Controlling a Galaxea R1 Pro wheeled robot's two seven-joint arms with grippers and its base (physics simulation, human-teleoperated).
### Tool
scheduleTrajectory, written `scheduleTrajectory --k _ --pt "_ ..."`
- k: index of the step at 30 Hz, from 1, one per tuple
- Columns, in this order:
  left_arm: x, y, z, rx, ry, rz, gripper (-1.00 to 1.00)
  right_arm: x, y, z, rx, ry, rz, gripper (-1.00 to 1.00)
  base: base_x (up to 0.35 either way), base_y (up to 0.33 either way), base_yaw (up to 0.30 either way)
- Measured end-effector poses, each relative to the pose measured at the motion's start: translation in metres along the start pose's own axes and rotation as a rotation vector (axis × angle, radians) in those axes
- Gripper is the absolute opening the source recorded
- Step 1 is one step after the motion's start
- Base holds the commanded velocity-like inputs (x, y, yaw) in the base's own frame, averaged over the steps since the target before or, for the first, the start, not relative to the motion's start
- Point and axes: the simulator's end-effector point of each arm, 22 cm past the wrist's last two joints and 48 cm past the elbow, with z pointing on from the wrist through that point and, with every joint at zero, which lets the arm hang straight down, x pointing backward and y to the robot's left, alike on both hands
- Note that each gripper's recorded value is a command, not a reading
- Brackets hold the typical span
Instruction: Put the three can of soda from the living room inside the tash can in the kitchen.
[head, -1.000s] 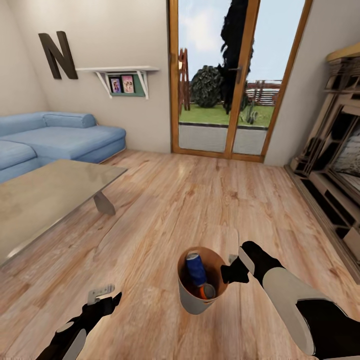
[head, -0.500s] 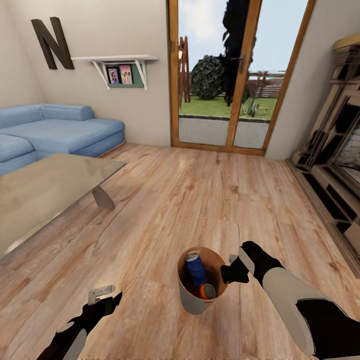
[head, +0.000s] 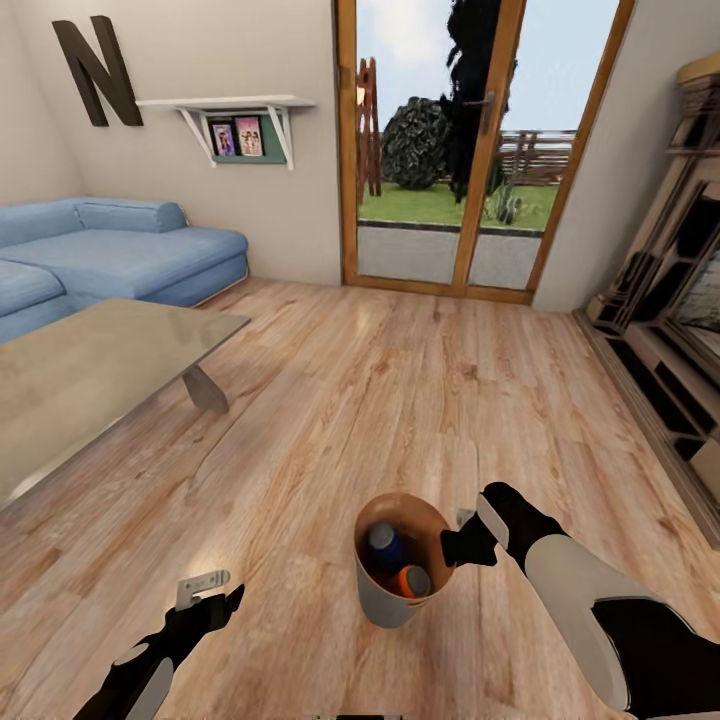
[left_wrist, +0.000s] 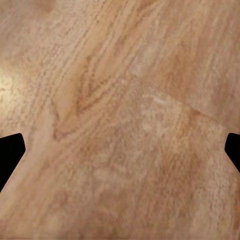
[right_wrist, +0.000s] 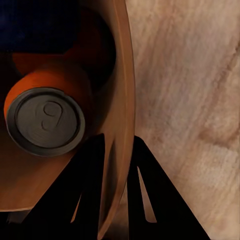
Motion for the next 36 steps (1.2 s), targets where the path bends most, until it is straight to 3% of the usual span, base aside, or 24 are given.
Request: scheduleTrajectory --k 4,16,30,36 --pt "0.008 0.002 0.003 -0.004 0.016 -0.001 1.00 0.003 -0.003 0.009 0.005 0.016 0.000 -1.00 0.000 0.000 0.000" --pt "0.008 0.002 0.003 -0.003 0.016 -0.001 1.00 0.004 -0.001 0.009 0.004 0.016 -0.002 -1.00 0.000 0.000 0.000" --pt "0.036 0.009 0.013 -0.018 0.072 -0.004 1.00 0.017 -0.006 0.039 -0.001 0.073 0.014 -1.00 0.000 0.000 0.000" --pt "0.036 0.009 0.013 -0.018 0.072 -0.004 1.00 0.017 -0.005 0.039 0.000 0.073 0.012 -1.00 0.000 0.000 0.000"
